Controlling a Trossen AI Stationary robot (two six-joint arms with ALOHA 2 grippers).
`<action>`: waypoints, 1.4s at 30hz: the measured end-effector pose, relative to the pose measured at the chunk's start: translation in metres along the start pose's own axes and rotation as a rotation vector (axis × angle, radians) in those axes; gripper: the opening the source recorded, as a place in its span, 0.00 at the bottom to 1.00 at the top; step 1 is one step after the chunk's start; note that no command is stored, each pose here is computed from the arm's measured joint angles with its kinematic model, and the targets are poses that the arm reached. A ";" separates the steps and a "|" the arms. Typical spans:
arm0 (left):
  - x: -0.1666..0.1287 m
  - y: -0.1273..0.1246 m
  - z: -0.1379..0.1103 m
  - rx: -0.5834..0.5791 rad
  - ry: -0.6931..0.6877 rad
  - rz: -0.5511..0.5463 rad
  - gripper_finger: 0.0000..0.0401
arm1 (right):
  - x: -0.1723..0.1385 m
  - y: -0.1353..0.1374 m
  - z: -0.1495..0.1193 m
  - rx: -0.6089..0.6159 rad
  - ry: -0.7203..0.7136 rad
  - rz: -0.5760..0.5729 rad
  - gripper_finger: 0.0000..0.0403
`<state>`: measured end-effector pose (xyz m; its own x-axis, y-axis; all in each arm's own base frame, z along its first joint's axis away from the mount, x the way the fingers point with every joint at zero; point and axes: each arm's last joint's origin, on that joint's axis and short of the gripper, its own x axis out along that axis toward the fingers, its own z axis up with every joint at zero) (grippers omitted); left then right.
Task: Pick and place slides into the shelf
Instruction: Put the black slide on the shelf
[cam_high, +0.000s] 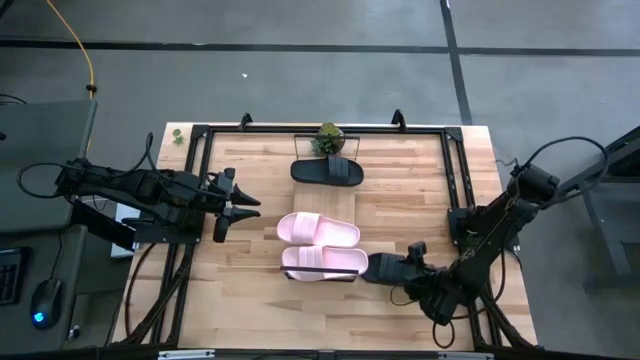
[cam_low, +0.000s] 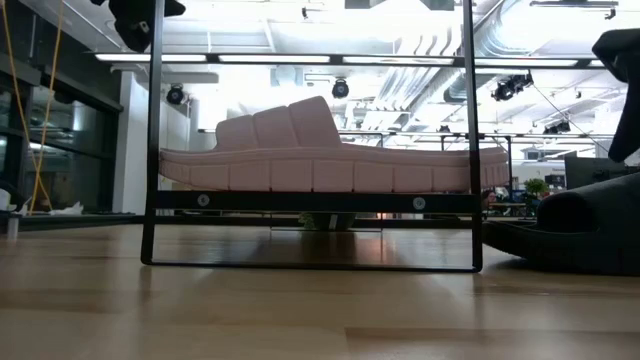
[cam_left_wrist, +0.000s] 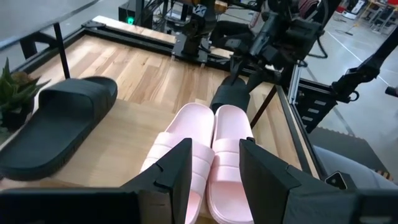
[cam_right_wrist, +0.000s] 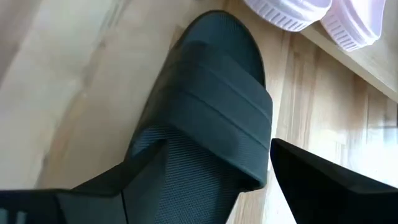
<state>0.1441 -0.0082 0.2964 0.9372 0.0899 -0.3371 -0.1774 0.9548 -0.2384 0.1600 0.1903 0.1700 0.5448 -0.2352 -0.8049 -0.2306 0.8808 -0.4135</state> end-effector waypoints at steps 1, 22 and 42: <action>0.000 0.000 0.000 0.006 -0.005 -0.002 0.29 | 0.002 0.001 0.000 -0.005 0.003 -0.008 0.68; 0.000 0.000 0.001 0.078 -0.011 -0.003 0.29 | 0.028 0.011 -0.002 0.019 -0.009 -0.196 0.68; 0.000 0.000 0.001 0.078 -0.011 -0.003 0.29 | 0.033 0.005 0.000 0.129 0.016 -0.182 0.41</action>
<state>0.1444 -0.0083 0.2975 0.9409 0.0894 -0.3266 -0.1507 0.9742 -0.1677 0.1773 0.1873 0.1411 0.5551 -0.4006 -0.7290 -0.0238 0.8683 -0.4954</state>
